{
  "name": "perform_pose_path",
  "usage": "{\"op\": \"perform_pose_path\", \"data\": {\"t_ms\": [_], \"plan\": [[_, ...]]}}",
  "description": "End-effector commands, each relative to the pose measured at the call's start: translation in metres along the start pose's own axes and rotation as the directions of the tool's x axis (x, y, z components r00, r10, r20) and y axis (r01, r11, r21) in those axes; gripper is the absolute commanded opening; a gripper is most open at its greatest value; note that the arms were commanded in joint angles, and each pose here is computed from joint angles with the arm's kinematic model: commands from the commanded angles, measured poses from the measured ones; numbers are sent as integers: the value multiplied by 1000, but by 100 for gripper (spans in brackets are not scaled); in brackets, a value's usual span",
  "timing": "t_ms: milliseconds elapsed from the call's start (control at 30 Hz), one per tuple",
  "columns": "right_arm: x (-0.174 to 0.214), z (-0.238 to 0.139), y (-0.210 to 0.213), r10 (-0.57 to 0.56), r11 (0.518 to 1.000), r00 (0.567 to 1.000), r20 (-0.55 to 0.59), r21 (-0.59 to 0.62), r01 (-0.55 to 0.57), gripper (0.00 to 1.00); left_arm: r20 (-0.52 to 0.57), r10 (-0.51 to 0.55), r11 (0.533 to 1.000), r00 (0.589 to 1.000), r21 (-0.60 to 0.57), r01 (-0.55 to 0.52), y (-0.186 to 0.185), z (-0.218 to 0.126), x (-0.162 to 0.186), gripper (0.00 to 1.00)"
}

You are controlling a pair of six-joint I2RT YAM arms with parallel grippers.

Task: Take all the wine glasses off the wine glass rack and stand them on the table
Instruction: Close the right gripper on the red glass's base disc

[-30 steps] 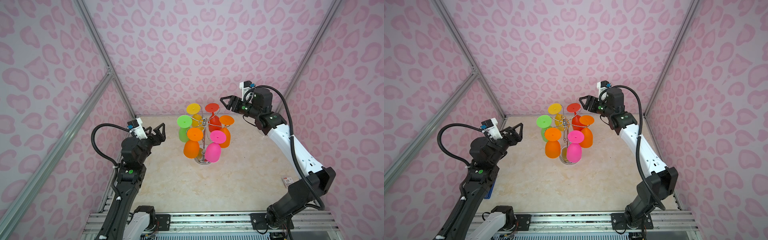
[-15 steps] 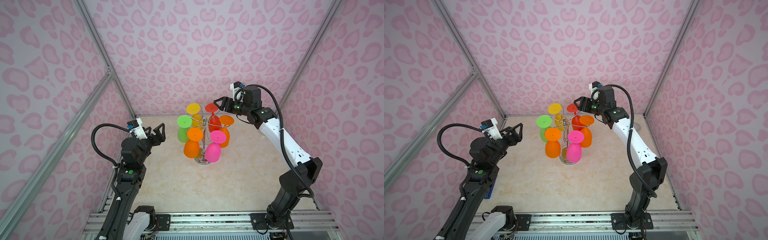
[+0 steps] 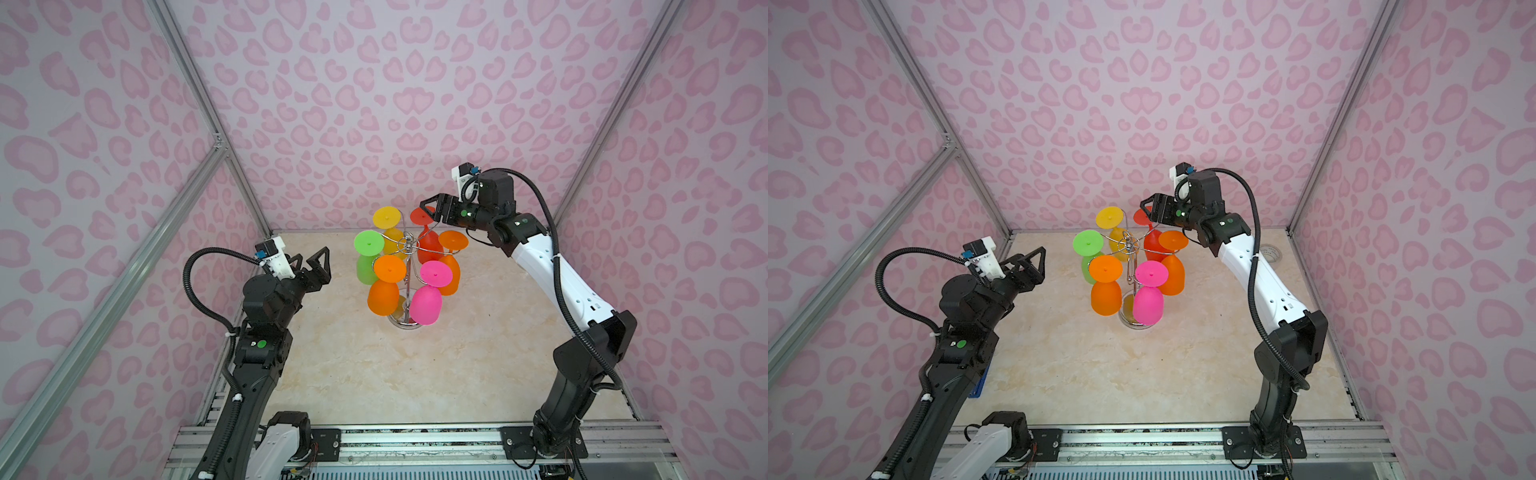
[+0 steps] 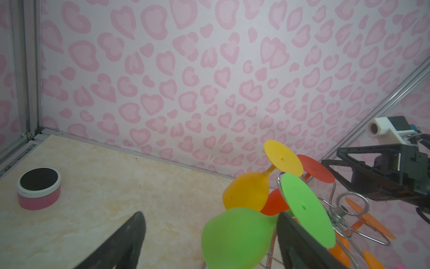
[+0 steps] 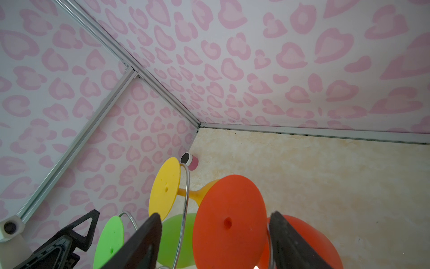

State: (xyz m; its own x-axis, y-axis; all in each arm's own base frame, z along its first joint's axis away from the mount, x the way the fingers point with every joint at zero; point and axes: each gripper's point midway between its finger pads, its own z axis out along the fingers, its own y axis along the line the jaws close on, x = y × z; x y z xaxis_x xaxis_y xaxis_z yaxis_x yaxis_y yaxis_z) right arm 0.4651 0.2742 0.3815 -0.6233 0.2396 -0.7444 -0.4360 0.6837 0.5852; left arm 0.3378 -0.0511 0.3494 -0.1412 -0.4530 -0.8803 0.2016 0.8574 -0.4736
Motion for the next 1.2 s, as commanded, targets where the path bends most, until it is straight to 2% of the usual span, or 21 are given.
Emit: {"op": "perform_pose_path", "data": {"t_ms": [0,267,567,1167], "plan": [[5,4,1,-6,1000,1000,-17,-12,6,73,13,17,1000,1000,-4,-17,1,-1,-2,90],[7,3,5,-3,1000,1000,-22,-27,2,71,11,17,1000,1000,-5,-16,1,0,-2,90],[15,3,1,9,1000,999,-35,-20,-9,63,7,14,1000,1000,-5,-14,2,2,-1,90],[22,4,-10,5,999,997,-72,40,-3,41,2,13,1000,1000,-8,-13,2,5,-1,90]]}}
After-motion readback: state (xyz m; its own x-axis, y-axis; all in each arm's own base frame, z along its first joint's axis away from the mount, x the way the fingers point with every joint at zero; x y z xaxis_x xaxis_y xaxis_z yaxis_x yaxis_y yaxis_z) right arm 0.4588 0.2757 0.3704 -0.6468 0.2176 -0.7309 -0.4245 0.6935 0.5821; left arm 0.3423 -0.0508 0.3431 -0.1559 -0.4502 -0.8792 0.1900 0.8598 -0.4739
